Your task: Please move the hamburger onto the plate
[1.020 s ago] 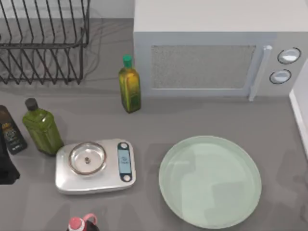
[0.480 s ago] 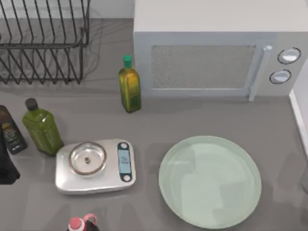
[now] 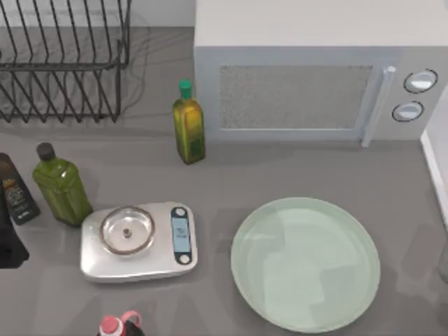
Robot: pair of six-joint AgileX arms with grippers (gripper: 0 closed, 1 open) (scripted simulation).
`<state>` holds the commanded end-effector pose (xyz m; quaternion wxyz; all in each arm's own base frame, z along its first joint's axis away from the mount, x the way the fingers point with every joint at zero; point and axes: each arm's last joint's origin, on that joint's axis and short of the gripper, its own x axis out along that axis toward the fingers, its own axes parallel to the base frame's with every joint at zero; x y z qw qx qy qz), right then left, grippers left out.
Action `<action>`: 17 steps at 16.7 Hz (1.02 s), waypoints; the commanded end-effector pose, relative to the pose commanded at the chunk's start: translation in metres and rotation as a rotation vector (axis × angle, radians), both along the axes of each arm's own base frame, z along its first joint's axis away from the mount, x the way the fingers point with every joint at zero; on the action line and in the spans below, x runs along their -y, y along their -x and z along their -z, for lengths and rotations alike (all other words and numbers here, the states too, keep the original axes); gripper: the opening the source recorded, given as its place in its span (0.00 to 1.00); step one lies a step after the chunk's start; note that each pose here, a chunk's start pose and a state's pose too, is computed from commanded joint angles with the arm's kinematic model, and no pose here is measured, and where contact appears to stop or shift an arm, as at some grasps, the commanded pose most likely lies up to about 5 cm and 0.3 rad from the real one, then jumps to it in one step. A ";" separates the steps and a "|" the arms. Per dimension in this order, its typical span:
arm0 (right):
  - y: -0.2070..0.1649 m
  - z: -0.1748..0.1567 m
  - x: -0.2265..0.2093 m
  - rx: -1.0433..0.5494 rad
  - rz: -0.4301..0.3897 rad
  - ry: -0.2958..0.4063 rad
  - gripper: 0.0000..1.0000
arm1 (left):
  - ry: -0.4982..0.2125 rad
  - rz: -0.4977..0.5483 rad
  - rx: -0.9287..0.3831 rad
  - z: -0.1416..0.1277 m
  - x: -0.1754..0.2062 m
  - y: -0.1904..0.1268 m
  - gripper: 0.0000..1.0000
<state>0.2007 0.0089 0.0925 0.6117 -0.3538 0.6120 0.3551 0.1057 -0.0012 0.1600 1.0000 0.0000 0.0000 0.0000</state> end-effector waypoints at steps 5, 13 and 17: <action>0.000 0.000 0.000 0.000 0.000 0.000 0.02 | 0.000 0.000 0.000 0.000 0.000 0.000 1.00; 0.000 0.000 0.000 0.000 0.000 0.000 0.00 | 0.000 0.000 0.000 0.000 0.000 0.000 1.00; -0.006 -0.031 -0.001 0.013 0.014 -0.009 0.00 | 0.000 0.000 0.000 0.000 0.000 0.000 1.00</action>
